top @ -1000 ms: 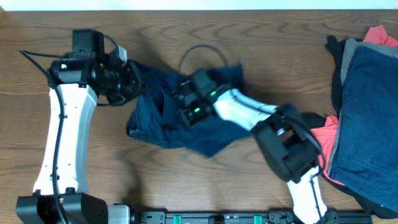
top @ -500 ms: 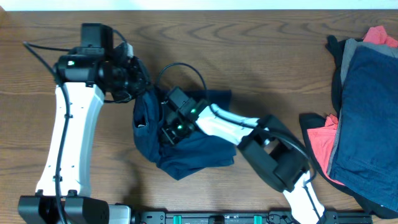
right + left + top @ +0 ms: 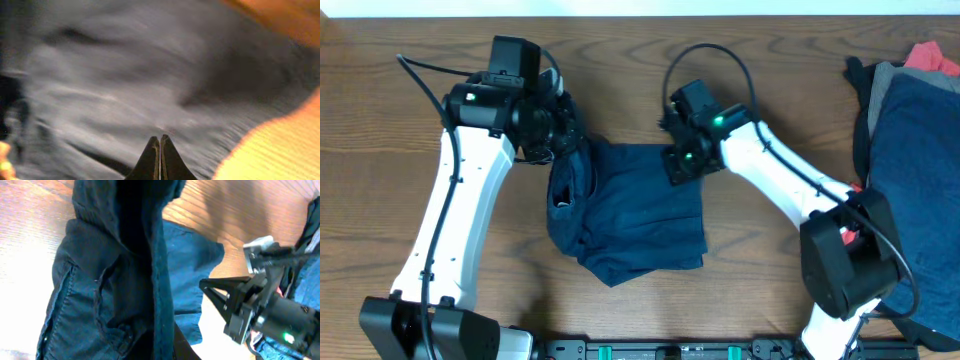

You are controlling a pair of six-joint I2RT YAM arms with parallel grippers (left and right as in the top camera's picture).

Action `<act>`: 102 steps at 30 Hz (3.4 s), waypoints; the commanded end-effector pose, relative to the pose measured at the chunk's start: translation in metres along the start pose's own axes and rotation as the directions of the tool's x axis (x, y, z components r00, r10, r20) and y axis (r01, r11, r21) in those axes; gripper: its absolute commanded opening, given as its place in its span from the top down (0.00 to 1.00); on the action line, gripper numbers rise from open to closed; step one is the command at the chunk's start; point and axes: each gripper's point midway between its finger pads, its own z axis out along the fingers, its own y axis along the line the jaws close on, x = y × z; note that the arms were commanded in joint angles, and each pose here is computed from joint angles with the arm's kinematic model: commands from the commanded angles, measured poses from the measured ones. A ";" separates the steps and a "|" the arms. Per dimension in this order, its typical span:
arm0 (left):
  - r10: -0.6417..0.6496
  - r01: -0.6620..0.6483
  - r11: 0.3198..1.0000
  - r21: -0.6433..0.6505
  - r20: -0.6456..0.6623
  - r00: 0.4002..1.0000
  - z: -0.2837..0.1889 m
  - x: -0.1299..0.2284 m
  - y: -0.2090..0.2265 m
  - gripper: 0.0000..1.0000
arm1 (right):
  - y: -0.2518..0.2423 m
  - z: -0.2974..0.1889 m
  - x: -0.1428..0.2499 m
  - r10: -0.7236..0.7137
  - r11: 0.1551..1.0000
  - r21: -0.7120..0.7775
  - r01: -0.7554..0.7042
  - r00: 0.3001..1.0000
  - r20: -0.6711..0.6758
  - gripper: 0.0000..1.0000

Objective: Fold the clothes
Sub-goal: 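Fold the right half over toward the left gripper with the right gripper, then open both grippers and lift them away from the folded shorts, then grasp the folded navy shorts with the left gripper and carry them upper-left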

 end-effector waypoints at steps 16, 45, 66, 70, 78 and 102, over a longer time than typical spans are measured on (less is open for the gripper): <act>0.096 -0.095 0.995 0.013 -0.145 0.985 0.051 0.055 -0.064 0.94 | -0.049 0.056 0.048 0.079 0.988 0.145 -0.049 0.975 -0.207 0.99; 0.188 -0.138 0.951 0.276 -0.161 0.969 0.029 0.071 -0.118 0.18 | -0.069 -0.024 0.020 0.252 0.935 0.274 -0.227 0.966 -0.061 0.95; 0.011 -0.007 1.000 0.017 -0.246 0.969 0.103 -0.004 0.018 0.02 | -0.010 -0.061 0.033 0.066 0.994 0.093 -0.057 0.993 -0.095 0.93; 0.025 -0.032 0.999 -0.016 -0.342 0.939 0.134 0.009 0.036 0.02 | -0.015 -0.021 0.056 0.086 0.993 0.094 -0.069 0.978 -0.190 0.94; 0.012 -0.035 0.998 -0.046 -0.426 0.905 0.177 0.019 0.059 0.02 | -0.030 0.029 0.074 0.127 0.986 0.138 -0.094 0.959 -0.252 0.94; -0.118 0.101 0.987 -0.126 -0.129 0.985 0.167 -0.083 0.108 0.94 | -0.070 -0.095 0.030 0.225 0.946 0.204 -0.252 0.963 0.145 0.99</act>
